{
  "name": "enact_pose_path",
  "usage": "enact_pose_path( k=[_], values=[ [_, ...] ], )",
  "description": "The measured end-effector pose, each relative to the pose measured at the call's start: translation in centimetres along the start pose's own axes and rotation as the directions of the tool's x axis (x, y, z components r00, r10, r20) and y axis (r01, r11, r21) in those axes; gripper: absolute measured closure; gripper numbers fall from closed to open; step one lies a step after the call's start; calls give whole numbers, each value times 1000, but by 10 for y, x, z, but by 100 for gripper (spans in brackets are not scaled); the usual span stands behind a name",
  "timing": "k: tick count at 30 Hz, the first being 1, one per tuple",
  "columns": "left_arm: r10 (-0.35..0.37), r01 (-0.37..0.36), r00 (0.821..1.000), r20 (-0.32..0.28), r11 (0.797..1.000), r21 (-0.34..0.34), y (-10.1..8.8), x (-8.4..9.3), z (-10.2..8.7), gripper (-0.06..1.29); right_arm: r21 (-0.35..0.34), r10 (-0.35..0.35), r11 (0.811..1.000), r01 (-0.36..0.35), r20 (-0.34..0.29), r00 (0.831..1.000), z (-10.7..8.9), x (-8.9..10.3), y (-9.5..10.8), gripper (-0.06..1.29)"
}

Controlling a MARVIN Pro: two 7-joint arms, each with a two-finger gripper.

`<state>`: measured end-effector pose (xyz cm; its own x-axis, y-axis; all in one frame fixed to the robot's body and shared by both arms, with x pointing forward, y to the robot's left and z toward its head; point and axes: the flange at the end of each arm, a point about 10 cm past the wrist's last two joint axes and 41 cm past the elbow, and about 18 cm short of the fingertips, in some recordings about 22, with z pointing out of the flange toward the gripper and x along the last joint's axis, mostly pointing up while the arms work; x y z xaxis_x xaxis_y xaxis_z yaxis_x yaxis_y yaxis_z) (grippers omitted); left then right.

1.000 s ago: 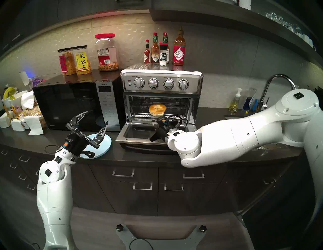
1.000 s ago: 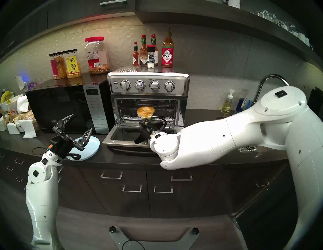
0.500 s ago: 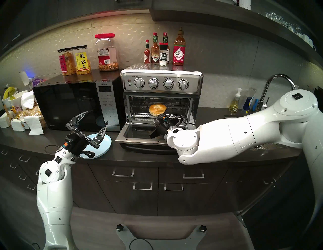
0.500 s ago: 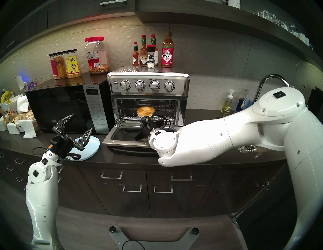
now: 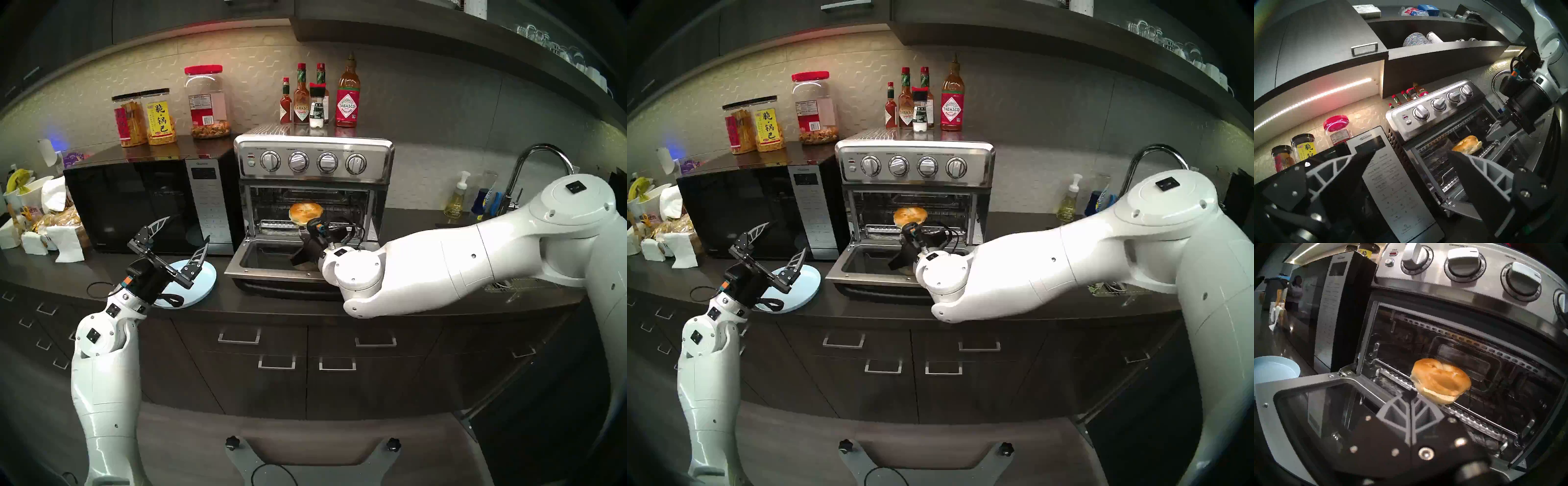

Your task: Open the oven and place the bagel inside on the rack

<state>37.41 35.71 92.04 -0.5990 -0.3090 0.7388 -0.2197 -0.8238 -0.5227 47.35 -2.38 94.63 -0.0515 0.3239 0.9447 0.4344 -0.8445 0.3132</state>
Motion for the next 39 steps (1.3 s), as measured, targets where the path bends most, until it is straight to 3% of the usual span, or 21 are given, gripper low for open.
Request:
enact_pose_path(
  k=[20,39],
  values=[
    [0,0,1000,0,1000,0,0,0,0,4,-17,45,999,-44,66,997,21,0,0,125],
    [0,0,1000,0,1000,0,0,0,0,4,-57,30,998,-28,34,999,27,-3,0,125]
  ],
)
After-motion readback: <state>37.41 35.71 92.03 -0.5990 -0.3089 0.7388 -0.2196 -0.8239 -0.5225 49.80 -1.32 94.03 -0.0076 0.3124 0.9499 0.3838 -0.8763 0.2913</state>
